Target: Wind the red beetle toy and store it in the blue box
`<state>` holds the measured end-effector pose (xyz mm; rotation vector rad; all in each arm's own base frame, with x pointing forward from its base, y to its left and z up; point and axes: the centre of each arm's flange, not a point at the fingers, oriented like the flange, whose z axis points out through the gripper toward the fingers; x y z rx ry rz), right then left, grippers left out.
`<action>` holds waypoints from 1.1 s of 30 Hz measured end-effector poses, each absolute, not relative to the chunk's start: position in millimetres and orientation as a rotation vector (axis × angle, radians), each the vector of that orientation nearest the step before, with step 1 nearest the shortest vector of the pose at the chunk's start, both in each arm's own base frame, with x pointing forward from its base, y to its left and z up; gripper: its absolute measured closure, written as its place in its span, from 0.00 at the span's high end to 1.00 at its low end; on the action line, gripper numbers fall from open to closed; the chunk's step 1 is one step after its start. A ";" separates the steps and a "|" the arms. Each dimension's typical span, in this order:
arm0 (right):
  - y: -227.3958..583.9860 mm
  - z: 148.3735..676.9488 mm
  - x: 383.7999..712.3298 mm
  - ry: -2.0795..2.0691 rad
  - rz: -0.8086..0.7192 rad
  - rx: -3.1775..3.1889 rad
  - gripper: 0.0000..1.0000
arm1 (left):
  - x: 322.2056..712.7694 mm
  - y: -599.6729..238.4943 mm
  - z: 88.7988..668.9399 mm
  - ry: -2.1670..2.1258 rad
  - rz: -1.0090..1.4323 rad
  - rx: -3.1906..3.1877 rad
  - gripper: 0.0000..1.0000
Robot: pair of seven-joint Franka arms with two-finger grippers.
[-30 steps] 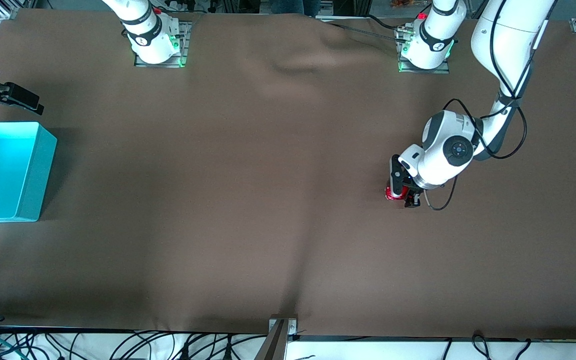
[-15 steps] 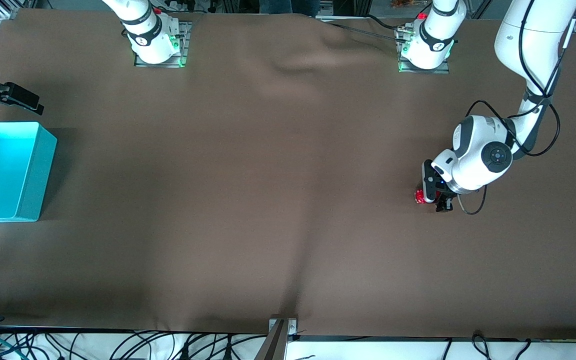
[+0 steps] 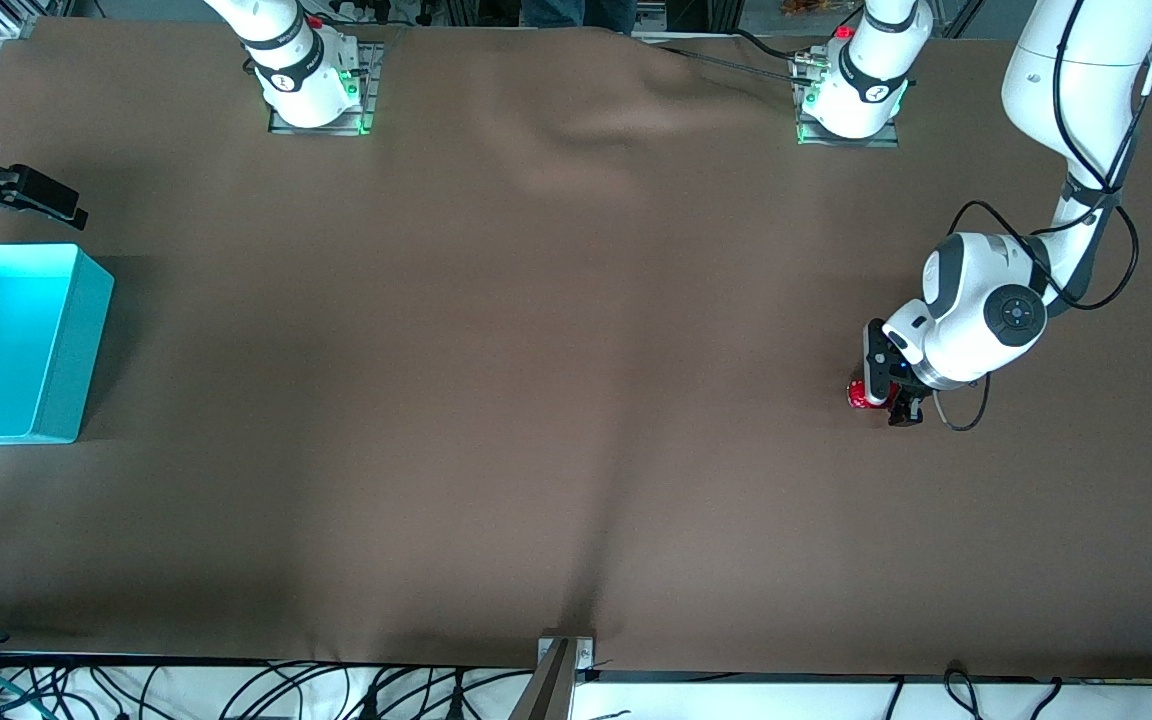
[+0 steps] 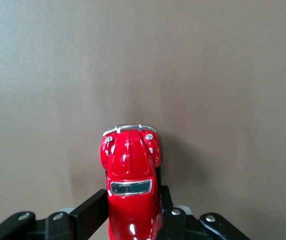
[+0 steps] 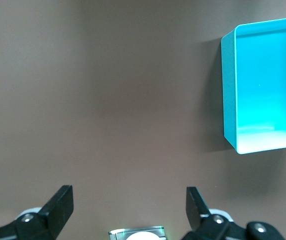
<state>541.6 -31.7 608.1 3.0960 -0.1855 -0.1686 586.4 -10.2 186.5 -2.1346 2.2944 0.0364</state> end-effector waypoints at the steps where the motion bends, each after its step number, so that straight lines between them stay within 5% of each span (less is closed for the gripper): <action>1: -31.7 608.1 541.6 -0.185 -0.169 3.096 1.00 | 586.5 -10.0 186.5 2.299 0.036 -2.129 0.47; 24: -31.7 608.1 541.6 -0.185 -0.169 3.096 1.00 | 587.0 -0.4 185.8 2.317 0.041 -2.096 0.48; 33: -31.7 608.1 541.6 -0.185 -0.169 3.096 1.00 | 588.5 3.7 183.6 2.311 0.041 -2.092 0.87</action>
